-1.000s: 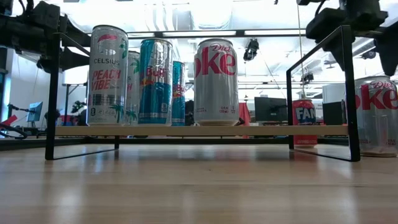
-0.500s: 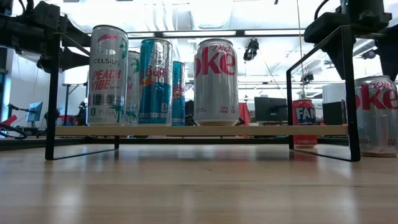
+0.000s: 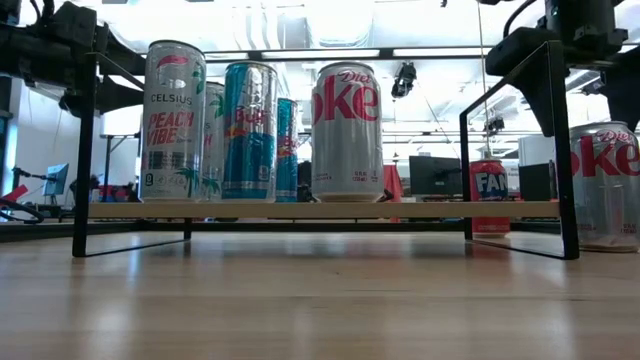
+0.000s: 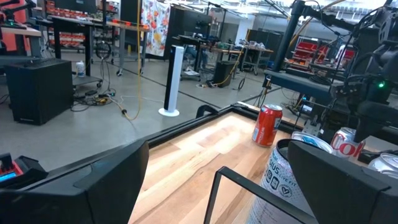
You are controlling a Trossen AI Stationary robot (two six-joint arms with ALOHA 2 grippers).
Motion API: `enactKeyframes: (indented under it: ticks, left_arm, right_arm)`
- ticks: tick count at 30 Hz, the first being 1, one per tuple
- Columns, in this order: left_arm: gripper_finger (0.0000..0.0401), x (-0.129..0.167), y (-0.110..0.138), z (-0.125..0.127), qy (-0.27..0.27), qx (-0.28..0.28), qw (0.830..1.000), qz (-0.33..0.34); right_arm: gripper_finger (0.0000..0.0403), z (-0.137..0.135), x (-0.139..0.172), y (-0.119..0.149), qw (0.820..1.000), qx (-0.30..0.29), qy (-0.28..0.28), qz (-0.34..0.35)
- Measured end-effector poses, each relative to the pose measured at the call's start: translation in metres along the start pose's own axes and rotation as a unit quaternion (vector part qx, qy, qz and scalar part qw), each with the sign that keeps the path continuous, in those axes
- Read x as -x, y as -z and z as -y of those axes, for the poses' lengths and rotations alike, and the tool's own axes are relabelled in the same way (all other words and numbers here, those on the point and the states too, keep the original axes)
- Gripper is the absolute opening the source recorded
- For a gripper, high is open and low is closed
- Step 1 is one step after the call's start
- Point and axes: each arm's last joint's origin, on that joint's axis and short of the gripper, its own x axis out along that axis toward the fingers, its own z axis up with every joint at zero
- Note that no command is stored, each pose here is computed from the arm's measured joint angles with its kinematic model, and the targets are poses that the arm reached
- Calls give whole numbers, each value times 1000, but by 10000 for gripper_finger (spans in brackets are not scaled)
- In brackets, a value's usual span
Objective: Place canned beverage on shelf
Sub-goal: Put the red-silver soda can on the shelf aligned with the red-silver soda can
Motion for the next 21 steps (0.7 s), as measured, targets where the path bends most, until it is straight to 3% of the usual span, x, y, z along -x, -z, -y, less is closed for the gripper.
enactKeyframes:
  ticks: [21]
  left_arm:
    - [368, 0, 0, 0, 0, 0, 1000, 0]
  right_arm:
    - [398, 11, 7, 1, 1000, 0, -9, -4]
